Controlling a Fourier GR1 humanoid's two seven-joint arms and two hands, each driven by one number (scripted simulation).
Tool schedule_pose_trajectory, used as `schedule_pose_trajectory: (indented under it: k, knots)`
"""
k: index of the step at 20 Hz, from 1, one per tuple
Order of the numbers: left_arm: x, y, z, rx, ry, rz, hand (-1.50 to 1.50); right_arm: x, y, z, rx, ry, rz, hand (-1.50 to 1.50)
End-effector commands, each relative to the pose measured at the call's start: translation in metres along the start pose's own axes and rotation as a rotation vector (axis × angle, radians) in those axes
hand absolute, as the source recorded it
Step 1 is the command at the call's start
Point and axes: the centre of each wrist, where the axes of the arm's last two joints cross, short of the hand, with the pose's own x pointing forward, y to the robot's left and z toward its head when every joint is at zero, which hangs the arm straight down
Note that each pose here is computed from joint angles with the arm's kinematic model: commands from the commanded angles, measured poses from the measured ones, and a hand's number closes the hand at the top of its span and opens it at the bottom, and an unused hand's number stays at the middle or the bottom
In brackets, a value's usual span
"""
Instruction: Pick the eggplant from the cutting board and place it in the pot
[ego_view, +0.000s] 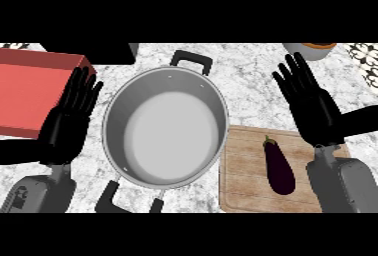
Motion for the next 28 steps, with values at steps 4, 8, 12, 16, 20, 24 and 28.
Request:
schedule_pose_trajectory:
  k: [4, 8, 12, 16, 20, 24, 28]
  knots:
    - [-0.013, 0.07, 0.025, 0.185, 0.236, -0.409, 0.0, -0.008, -0.013, 0.006, -0.132, 0.124, 0.411, 1.5]
    - [-0.029, 0.106, 0.059, 0.302, 0.46, -0.499, 0.0, 0.03, -0.081, 0.019, -0.428, 0.036, 0.912, 1.5]
    - [-0.033, 0.115, 0.066, 0.35, 0.578, -0.56, 0.0, -0.009, -0.051, 0.033, -0.533, -0.083, 1.045, -1.5]
    - [-0.026, 0.107, 0.054, 0.357, 0.601, -0.57, 0.0, -0.031, -0.009, 0.048, -0.547, -0.112, 1.163, -1.5]
    - [-0.026, 0.105, 0.056, 0.367, 0.619, -0.585, 0.0, -0.02, 0.013, 0.05, -0.524, 0.104, 1.314, -1.5]
    - [-0.023, 0.103, 0.046, 0.364, 0.615, -0.582, 0.0, -0.002, 0.032, 0.043, -0.541, 0.296, 1.473, -1.5]
    - [-0.024, 0.094, 0.042, 0.33, 0.609, -0.598, 0.0, 0.001, 0.071, 0.038, -0.468, 0.531, 1.566, -1.5]
